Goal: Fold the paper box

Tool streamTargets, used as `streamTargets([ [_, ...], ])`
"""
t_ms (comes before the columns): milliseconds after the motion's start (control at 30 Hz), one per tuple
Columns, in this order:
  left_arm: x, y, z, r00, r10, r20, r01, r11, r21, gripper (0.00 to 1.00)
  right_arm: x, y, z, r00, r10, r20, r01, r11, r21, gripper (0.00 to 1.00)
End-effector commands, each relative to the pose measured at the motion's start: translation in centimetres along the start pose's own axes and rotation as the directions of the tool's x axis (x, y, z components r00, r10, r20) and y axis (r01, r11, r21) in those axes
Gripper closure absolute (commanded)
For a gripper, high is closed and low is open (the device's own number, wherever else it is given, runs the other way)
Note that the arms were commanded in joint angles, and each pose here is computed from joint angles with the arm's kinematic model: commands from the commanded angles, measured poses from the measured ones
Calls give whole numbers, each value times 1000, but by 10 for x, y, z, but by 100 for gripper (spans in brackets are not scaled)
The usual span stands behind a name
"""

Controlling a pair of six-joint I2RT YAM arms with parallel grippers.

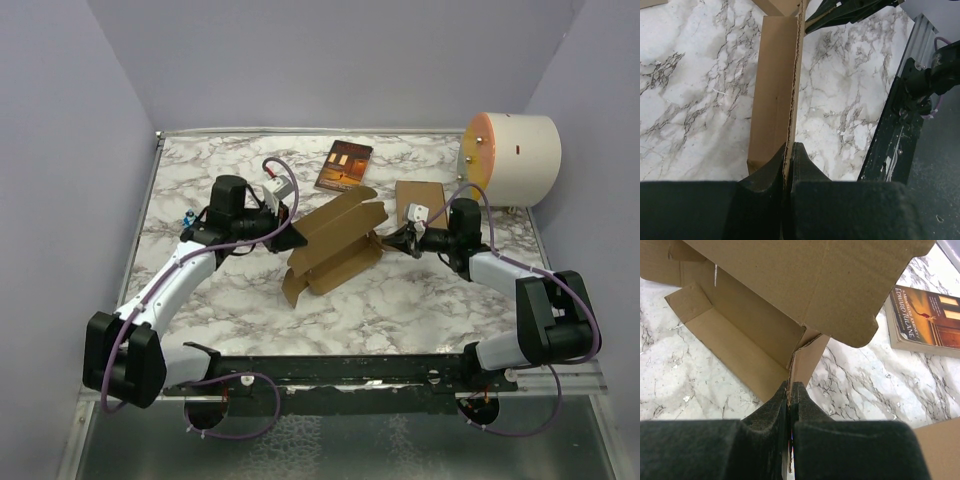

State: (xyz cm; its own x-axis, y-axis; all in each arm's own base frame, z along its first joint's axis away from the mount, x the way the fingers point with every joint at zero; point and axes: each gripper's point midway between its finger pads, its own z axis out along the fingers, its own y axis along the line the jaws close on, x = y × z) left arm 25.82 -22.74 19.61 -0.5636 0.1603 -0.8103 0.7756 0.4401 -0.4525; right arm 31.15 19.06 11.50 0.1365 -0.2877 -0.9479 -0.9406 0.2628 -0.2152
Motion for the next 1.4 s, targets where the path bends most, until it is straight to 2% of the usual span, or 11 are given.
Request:
streamTargets([
  [0, 4, -5, 0, 999, -21, -47, 22, 1000, 21, 100, 2, 1, -1, 1000, 4, -9, -4, 1000, -13, 98],
  [367, 7, -1, 5, 996, 3, -90, -4, 1000, -8, 100, 1, 4, 0, 1000, 20, -14, -21, 998, -53, 94],
  [667, 9, -1, 10, 993, 28, -115, -33, 999, -43, 100, 3, 9, -1, 999, 34, -36, -37, 995, -93, 83],
  [967, 8, -2, 10, 994, 39, -106, -45, 997, -56, 100, 2, 5, -15, 996, 88, -14, -89, 989, -116, 69],
  [1167, 7, -5, 11, 993, 50, -103, -56, 997, -48, 100, -4, 9, -18, 996, 92, 14, -89, 986, -143, 53],
  [1367, 5, -9, 11, 992, 71, -102, -76, 996, -41, 100, -8, 6, -20, 990, 143, 22, -138, 979, -153, 49],
])
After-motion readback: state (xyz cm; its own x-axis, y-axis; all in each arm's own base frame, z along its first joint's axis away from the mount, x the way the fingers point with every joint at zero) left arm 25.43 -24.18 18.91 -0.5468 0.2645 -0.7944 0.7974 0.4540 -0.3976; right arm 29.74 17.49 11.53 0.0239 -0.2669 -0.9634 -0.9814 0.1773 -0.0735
